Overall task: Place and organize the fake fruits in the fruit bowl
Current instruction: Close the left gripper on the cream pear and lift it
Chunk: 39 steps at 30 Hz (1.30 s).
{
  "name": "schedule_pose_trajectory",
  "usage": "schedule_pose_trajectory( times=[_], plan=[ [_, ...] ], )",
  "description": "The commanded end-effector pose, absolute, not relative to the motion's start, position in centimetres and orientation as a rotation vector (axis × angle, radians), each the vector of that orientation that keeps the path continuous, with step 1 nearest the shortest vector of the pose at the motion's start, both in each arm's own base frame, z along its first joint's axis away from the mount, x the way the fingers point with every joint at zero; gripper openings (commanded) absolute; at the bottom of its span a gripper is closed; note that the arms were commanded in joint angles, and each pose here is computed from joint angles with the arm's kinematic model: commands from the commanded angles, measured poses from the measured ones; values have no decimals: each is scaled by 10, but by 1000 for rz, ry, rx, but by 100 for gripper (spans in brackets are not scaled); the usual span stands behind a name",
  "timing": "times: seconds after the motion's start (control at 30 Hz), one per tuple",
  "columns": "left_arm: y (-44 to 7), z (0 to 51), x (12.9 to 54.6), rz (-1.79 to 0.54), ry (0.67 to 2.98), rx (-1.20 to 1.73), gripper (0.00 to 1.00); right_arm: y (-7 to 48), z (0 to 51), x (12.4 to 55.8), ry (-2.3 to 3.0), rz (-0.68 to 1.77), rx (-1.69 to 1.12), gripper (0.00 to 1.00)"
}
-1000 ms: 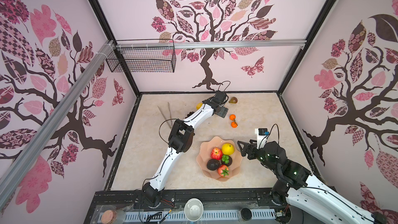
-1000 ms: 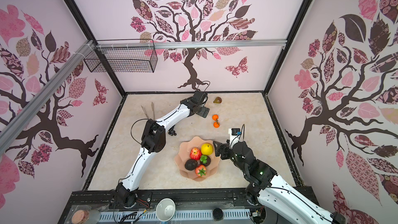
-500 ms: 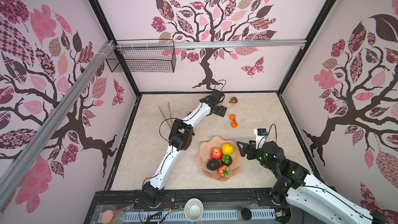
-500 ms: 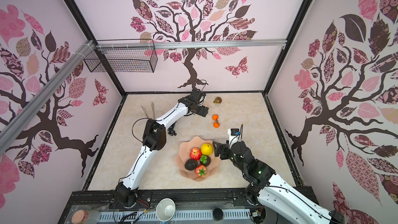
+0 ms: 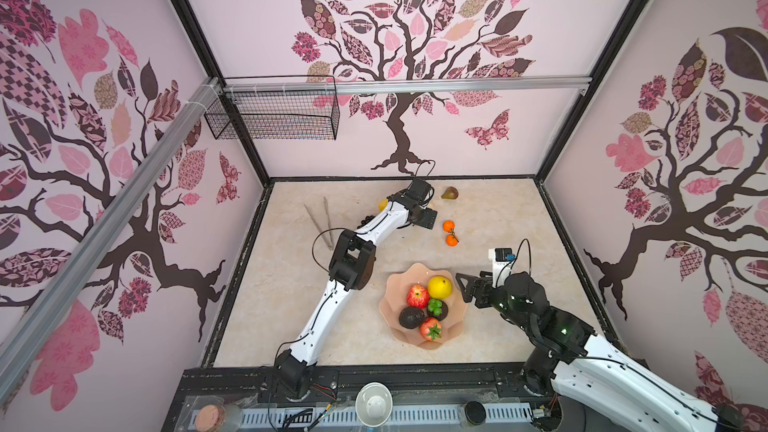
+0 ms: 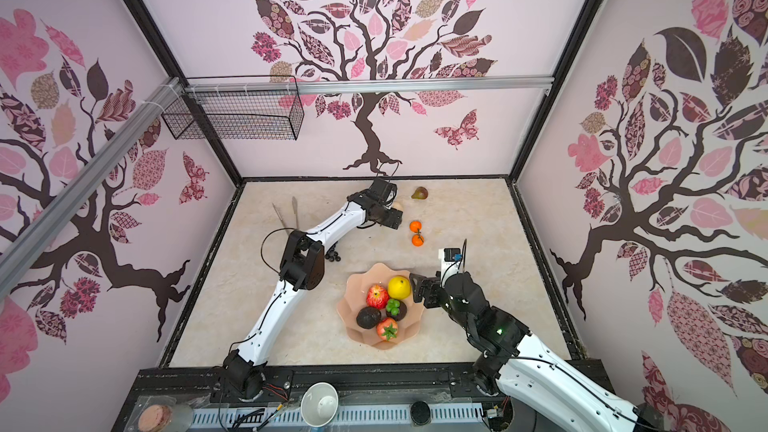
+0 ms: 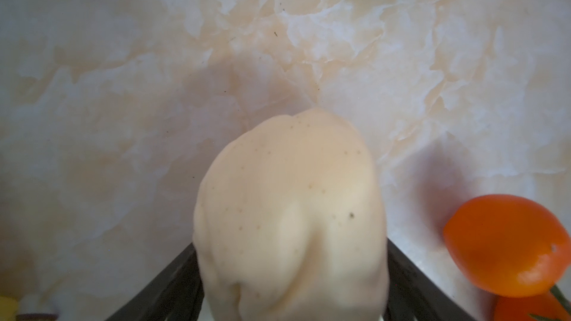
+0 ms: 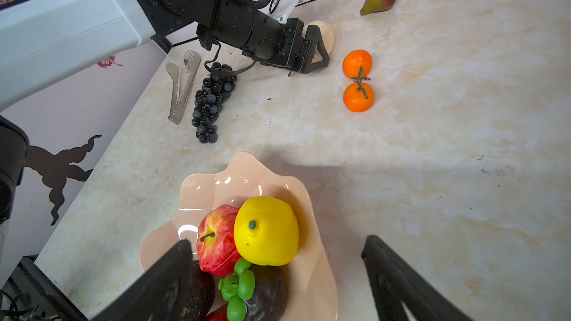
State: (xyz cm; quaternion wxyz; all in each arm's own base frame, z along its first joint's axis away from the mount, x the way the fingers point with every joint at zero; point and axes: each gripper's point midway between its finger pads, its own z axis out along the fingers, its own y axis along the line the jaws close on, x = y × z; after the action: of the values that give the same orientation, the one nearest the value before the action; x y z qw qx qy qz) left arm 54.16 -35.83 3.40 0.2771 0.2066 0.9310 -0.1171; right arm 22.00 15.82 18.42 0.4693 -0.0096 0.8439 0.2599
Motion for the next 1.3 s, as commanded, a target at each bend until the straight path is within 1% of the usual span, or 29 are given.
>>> schedule_pose_trajectory(
  times=[0.0,0.07,0.1,0.13,0.27,0.57,0.63,0.7,0.77,0.9,0.93,1.27],
  plan=[
    [-363,37,552,-319,2468,505,76,160,185,220,2066,648,-23,90],
    [-364,39,553,-326,2464,487,69,159,183,219,2071,645,-21,90],
    [-364,41,554,-331,2461,477,67,159,183,219,2070,645,-20,90],
    [-364,43,553,-339,2458,471,65,158,183,219,2070,640,-19,94],
    [-362,60,550,-371,2428,422,58,154,185,220,2063,619,-11,94],
    [-356,122,525,-559,2324,278,53,153,191,226,2048,568,-25,96],
    [-352,122,518,-583,2327,262,53,155,191,227,2047,576,-28,96],
    [-354,121,515,-590,2332,280,58,157,193,228,2044,587,-27,96],
    [-356,113,516,-565,2358,323,68,158,193,228,2044,597,-27,96],
    [-360,106,529,-528,2365,345,84,161,189,226,2060,620,-25,96],
    [-361,105,533,-519,2361,342,86,162,188,225,2064,628,-20,96],
    [-374,76,563,-481,2379,289,87,156,179,218,2084,647,8,96]
  ],
)
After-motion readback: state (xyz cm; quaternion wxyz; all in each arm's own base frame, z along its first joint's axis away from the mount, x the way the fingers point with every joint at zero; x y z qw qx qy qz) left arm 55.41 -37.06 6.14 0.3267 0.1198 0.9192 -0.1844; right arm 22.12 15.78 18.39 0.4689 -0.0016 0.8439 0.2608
